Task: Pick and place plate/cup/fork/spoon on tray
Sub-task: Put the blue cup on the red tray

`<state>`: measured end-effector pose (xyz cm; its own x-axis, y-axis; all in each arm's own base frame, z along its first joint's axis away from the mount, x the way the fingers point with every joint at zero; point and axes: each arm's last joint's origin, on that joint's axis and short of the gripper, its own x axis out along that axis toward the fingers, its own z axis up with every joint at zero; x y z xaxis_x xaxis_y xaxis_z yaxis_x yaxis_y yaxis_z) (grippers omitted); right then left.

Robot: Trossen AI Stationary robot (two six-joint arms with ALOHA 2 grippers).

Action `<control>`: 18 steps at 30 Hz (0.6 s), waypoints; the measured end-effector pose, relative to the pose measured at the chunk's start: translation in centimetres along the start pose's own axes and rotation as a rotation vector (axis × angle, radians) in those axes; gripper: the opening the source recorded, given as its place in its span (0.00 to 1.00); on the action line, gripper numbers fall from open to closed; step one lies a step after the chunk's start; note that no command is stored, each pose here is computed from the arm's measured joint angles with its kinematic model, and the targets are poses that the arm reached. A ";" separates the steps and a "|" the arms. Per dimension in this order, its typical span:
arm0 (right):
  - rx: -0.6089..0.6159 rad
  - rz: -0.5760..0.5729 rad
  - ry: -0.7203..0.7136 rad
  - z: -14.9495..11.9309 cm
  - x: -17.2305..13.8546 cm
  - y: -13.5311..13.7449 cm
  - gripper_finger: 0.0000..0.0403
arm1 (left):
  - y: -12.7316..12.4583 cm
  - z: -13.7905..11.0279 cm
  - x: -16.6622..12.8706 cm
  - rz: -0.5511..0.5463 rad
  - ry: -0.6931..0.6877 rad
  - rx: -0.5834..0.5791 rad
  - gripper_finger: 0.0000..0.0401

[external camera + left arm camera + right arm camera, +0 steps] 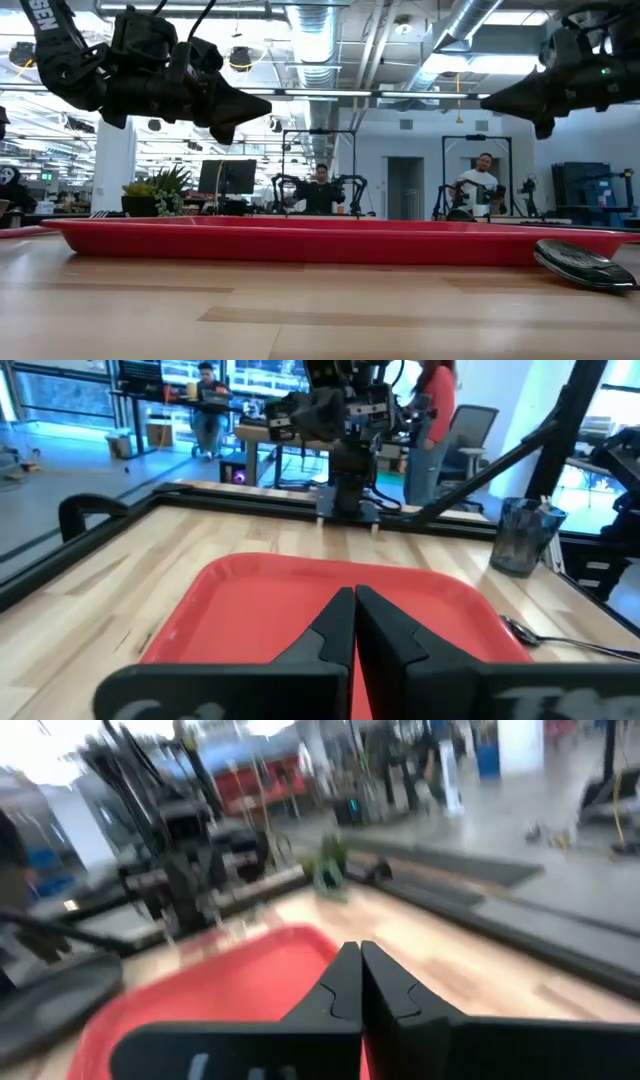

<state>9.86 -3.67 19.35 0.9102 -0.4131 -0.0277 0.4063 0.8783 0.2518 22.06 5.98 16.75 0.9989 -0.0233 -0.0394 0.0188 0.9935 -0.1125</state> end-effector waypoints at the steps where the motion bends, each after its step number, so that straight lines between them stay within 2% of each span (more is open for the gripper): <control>1: 0.003 -0.007 0.036 0.2 0.0 0.3 0.02 | 0.0 -0.2 -0.2 0.000 -0.001 0.001 0.00; 9: 0.091 -0.017 0.387 0.7 0.8 3.8 0.01 | -0.8 -1.7 -2.9 -0.010 -0.078 -0.055 0.00; 18: 0.108 -0.025 0.755 2.3 1.5 11.6 0.01 | -0.9 -2.0 -3.6 0.017 -0.102 -0.033 0.00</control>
<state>15.78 5.38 24.46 0.7243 -0.1221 -0.6786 0.4526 0.8266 0.3344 18.36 4.90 15.00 0.9982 0.0066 0.0596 0.0022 0.9893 -0.1458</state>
